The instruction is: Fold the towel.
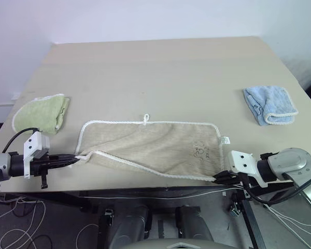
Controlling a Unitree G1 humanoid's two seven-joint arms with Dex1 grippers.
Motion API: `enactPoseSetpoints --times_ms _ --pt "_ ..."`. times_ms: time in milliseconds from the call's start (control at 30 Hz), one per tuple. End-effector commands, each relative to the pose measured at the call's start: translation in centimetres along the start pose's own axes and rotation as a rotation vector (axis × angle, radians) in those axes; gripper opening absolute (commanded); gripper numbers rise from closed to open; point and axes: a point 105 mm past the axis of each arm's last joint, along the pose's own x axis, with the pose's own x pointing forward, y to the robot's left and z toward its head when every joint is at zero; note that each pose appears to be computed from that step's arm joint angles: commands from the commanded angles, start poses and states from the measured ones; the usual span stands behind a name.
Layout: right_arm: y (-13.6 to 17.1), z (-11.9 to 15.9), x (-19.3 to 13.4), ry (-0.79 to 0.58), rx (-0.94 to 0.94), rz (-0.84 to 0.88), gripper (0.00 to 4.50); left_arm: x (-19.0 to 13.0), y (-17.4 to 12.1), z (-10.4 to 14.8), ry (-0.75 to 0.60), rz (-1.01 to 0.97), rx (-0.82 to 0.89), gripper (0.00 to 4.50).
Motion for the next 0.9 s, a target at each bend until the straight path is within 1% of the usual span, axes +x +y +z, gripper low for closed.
enactPoseSetpoints --times_ms 33,267,400,533,600,700,900 --pt "-0.7 1.4 -1.7 -0.055 0.007 -0.037 0.01 -0.3 0.3 0.5 -0.004 0.004 0.031 0.0" --pt "-1.7 3.1 -4.8 -0.152 0.074 -0.084 0.01 -0.9 -0.1 0.4 0.01 -0.021 0.013 0.0" --pt "-3.3 3.5 -6.5 -0.178 0.095 -0.162 0.01 -0.9 -0.4 0.3 0.033 -0.045 0.011 0.0" --pt "-5.5 4.3 -7.7 -0.206 0.059 -0.259 0.01 -0.6 0.1 1.2 0.008 -0.037 0.031 0.0" --pt "-6.0 4.8 -8.0 -0.223 0.053 -0.274 0.01 -0.6 0.3 1.7 -0.008 -0.035 0.031 0.0" --pt "-5.6 5.1 -8.1 -0.227 0.061 -0.253 0.01 -1.1 0.0 1.8 -0.006 -0.04 0.007 0.0" --pt "-3.6 4.8 -7.9 -0.201 0.092 -0.186 0.01 -2.0 -1.5 1.4 0.011 -0.06 -0.043 0.0"
